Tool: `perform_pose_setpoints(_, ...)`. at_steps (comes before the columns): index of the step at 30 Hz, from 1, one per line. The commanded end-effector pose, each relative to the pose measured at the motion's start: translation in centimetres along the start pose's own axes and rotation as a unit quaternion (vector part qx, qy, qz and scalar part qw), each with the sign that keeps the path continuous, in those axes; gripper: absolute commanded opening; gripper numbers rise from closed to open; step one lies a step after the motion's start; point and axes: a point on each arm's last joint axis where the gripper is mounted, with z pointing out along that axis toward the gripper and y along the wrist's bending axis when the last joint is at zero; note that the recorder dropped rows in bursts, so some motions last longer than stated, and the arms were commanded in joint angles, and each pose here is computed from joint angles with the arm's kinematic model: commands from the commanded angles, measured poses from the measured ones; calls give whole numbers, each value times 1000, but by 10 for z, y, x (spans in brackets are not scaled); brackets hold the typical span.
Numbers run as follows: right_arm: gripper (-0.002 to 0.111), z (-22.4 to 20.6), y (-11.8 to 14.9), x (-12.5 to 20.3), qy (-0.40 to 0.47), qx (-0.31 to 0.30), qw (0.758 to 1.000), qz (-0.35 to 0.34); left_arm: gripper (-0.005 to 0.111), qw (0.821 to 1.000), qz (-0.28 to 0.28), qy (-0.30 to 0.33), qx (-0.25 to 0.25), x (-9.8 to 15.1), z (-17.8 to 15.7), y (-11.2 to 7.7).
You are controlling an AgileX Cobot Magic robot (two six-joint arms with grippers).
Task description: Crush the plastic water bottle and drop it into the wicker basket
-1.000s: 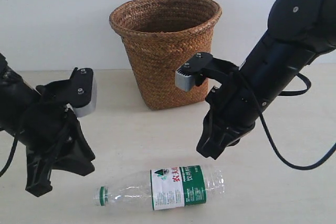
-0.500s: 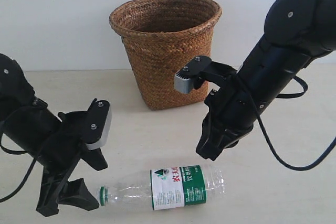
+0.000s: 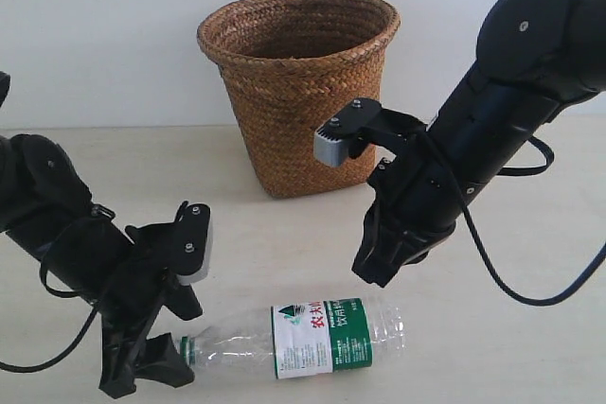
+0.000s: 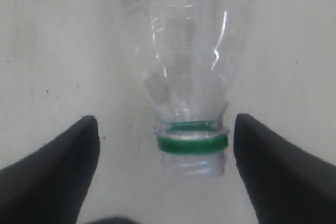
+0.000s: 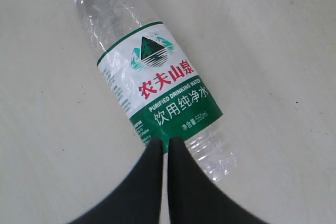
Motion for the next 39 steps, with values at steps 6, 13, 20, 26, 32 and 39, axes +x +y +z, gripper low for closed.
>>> perform_pose_setpoints(6, 0, -2, -1, -3, -9, 4, 1000, 1, 59, 1000, -24, 2, 1, 7, 25, 5)
perform_pose_setpoints(13, 0, -2, 0, -6, -25, -2, 1000, 15, 11, 1000, -23, 4, -1, 8, 25, 6)
perform_pose_setpoints(20, 0, 6, 16, -19, -59, -37, 996, 47, 4, 1000, -24, 2, 15, 7, 25, 3)
perform_pose_setpoints(26, 0, 47, 21, -23, -23, -54, 995, 81, 4, 999, -30, 2, 15, 7, 25, 3)
perform_pose_setpoints(32, 0, 72, 23, -34, -7, -66, 994, 90, 4, 999, -38, 3, 23, 9, 28, 2)
perform_pose_setpoints(39, 0, 76, 22, -41, -15, -64, 992, 104, 4, 999, -38, 3, 25, 9, 28, 2)
